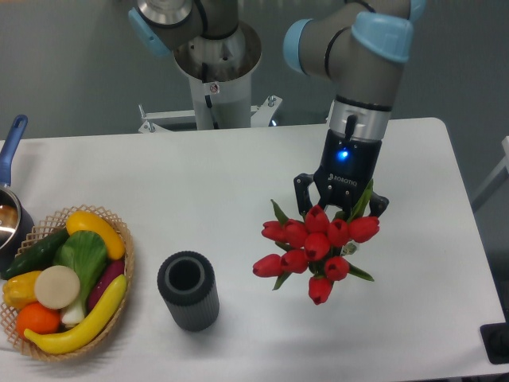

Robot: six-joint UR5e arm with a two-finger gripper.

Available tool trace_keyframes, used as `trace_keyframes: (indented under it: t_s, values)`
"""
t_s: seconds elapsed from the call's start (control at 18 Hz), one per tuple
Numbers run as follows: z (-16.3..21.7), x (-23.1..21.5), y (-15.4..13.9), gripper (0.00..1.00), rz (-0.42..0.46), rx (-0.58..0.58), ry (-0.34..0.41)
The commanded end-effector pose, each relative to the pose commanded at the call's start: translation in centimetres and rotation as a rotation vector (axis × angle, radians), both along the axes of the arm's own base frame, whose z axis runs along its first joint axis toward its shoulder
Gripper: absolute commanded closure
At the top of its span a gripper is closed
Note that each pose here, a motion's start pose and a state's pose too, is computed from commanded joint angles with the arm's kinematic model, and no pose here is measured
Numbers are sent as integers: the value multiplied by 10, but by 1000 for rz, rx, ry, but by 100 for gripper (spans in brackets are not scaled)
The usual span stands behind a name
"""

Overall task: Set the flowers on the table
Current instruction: 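Lower the gripper holding the red tulip bouquet toward the table surface, then open the gripper to release the tulip bouquet onto the table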

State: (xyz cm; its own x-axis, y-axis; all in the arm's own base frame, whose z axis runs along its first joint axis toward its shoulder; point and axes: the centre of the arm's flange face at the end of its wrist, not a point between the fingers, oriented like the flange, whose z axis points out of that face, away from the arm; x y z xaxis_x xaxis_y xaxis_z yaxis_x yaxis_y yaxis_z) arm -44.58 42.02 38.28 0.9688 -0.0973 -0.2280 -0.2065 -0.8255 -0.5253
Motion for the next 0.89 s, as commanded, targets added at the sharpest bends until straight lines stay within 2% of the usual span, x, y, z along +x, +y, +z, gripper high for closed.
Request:
trace_keyframes:
  t_s: [0.17,0.39,0.72,0.89]
  values:
    - [-8,-1,-8,56,-3,-93,55]
    - [-20,2,-3,56,-23,-176,86]
    - [-43,5,2,57,-34,-245,82]
    - [-52,8,8,62,-45,-265,79]
